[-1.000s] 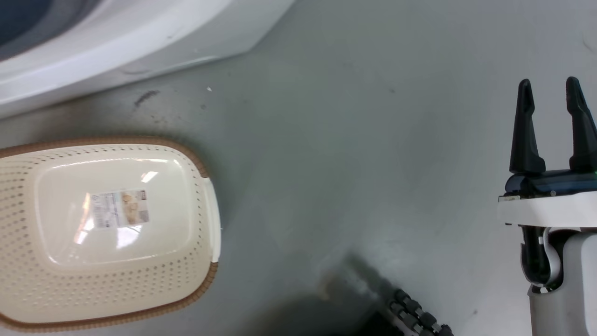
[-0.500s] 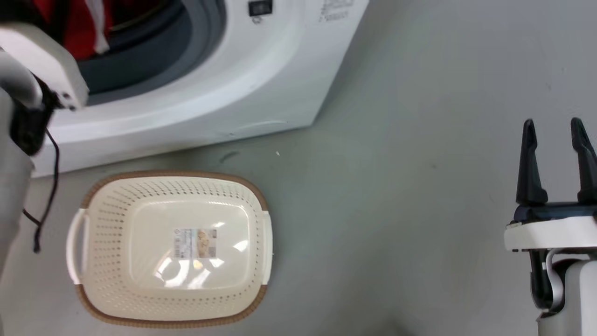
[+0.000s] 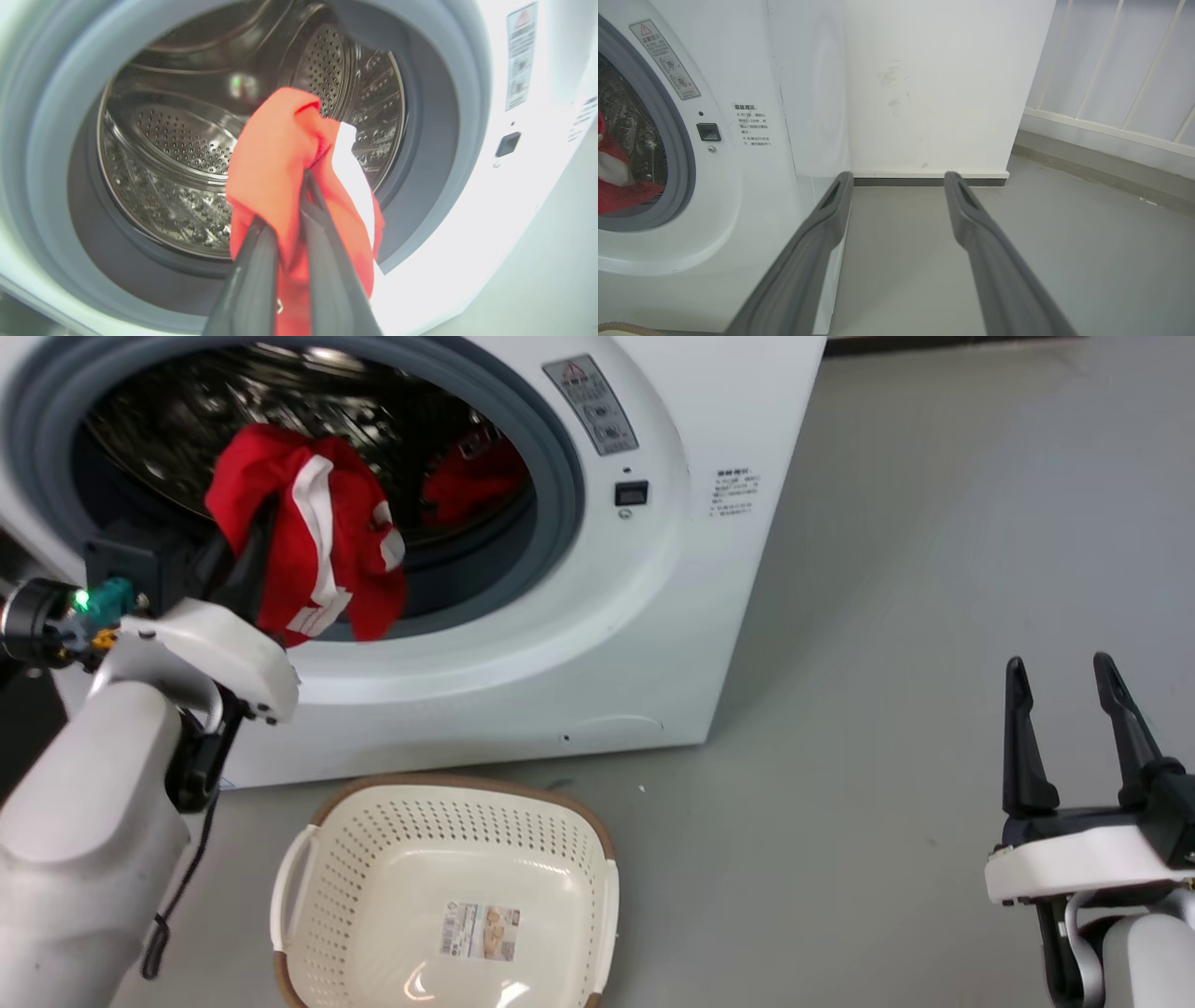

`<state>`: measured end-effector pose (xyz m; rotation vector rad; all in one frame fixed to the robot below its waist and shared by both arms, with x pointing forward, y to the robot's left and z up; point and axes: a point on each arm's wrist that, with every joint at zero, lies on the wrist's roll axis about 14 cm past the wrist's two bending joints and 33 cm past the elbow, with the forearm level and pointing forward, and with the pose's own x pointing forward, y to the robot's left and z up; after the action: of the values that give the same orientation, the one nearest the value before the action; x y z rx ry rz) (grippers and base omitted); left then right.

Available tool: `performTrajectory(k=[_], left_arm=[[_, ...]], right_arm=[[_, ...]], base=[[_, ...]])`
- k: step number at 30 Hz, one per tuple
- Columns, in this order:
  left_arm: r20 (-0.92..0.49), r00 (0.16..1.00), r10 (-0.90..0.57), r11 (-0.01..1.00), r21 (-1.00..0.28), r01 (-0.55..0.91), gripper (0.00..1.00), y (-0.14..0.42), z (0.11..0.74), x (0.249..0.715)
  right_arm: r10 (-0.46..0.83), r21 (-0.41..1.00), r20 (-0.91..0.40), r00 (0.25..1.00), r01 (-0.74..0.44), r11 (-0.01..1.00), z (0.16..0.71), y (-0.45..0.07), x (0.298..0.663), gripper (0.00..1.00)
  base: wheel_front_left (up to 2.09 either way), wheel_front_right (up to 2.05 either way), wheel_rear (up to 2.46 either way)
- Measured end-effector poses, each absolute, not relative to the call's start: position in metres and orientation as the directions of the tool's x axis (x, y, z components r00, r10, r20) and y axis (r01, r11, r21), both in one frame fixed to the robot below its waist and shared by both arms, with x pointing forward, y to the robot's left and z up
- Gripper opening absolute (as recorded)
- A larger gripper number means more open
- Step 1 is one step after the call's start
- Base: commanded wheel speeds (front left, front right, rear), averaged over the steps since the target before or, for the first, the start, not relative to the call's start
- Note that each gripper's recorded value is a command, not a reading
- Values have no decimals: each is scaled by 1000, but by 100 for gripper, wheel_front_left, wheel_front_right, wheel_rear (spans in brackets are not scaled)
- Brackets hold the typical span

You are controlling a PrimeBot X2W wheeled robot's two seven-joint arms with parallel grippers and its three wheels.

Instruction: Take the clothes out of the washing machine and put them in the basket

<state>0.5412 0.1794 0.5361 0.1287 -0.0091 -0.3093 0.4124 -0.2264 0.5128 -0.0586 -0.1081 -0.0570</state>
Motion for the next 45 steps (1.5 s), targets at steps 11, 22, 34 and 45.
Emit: performTrajectory(k=[11,22,34,45], left_arm=[[216,947,-239,971,85,226,0,186,599,457],[81,966,-246,969,-2,247,0,166,543,406],[-360,893,-270,960,-37,276,0,166,391,406],[-678,676,-291,937,-59,344,0,158,257,411]], right_arm=[[-10,-40,171,985,17,999,536,-210,393,100],[-17,-45,151,988,24,999,530,-212,382,100],[-35,-63,85,996,41,997,505,-220,405,100],[-67,-100,-50,997,62,993,449,-234,432,100]], base=[[0,0,0],[0,0,0],[0,0,0],[0,0,0]])
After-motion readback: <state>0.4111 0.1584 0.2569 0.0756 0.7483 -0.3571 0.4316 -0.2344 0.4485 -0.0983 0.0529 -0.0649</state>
